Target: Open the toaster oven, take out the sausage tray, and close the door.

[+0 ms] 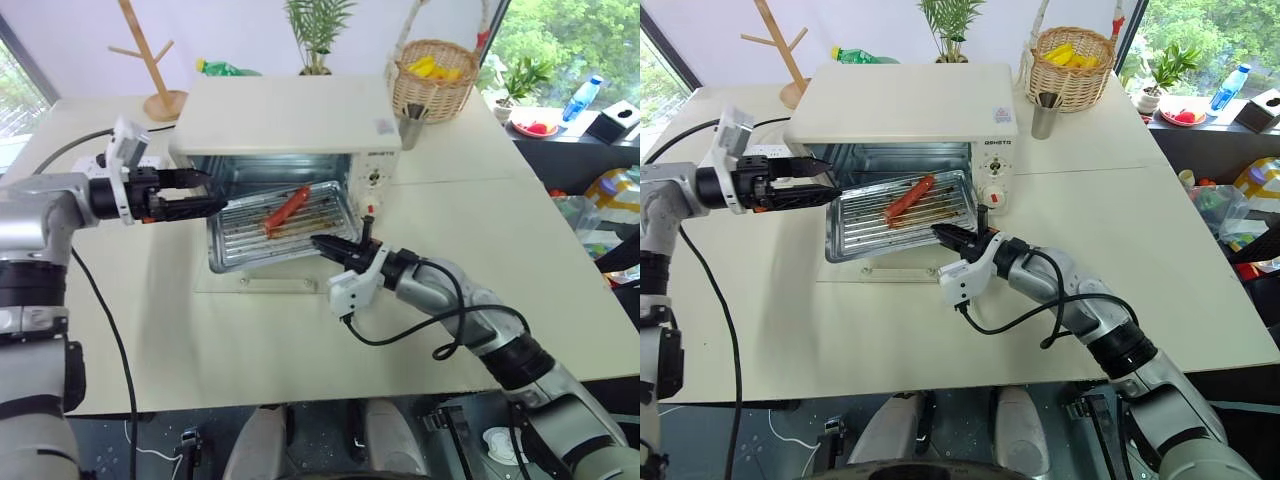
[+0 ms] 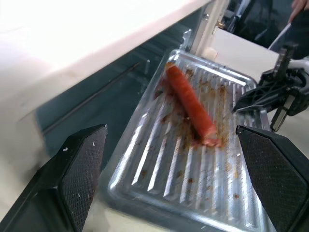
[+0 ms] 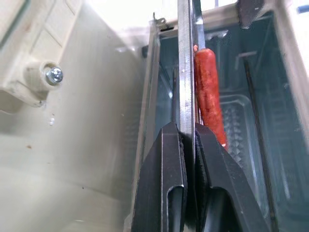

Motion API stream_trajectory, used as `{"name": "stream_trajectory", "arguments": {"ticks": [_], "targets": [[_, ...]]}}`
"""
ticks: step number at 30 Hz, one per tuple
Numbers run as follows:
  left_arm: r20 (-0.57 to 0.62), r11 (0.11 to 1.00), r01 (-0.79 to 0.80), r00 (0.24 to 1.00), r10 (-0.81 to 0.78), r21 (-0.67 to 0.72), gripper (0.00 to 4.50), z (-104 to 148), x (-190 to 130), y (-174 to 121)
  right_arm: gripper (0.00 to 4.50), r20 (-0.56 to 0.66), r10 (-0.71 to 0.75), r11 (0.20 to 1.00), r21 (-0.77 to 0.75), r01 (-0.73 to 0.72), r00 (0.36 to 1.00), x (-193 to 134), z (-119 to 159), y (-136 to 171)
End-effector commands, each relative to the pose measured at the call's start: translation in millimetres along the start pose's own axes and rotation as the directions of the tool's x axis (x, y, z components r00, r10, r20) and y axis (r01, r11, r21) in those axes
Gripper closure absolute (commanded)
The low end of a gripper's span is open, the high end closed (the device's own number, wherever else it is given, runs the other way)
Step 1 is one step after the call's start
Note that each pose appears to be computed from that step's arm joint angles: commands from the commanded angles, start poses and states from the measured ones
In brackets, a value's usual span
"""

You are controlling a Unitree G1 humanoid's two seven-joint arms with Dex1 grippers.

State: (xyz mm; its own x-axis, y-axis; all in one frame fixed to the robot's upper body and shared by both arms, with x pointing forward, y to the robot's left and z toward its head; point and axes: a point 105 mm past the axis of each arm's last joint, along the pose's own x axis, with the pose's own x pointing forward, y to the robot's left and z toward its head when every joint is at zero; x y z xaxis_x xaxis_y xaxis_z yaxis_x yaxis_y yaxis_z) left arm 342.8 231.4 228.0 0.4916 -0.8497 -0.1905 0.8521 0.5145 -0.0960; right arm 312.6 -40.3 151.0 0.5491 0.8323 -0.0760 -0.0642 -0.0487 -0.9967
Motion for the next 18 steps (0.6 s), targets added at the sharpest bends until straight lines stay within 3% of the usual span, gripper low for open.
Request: {"name": "stream_trajectory", "arguments": {"ticks": [1, 9, 13, 18], "targets": [[0.075, 0.998, -0.017, 0.997, 0.021, -0.058, 0.0, 17, -29, -10, 4.46, 0.004, -0.073, 0.997, -0.023, 0.073, 0.997, -15, -4, -19], [0.108, 0.93, -0.026, 0.992, 0.07, -0.366, 0.0, -10, -65, -39, 4.46, 0.064, -0.051, 0.998, -0.025, 0.053, 0.997, -31, -3, -18], [0.1, 0.866, 0.029, 0.995, 0.024, -0.499, 0.0, -42, -56, -67, 4.46, 0.141, -0.045, 0.998, -0.024, 0.049, 0.989, -34, 5, -20], [0.151, 0.79, 0.104, 0.988, -0.015, -0.604, 0.0, -57, -34, -86, 4.46, 0.195, -0.043, 0.999, -0.02, 0.048, 0.98, -34, 14, -23]]}}
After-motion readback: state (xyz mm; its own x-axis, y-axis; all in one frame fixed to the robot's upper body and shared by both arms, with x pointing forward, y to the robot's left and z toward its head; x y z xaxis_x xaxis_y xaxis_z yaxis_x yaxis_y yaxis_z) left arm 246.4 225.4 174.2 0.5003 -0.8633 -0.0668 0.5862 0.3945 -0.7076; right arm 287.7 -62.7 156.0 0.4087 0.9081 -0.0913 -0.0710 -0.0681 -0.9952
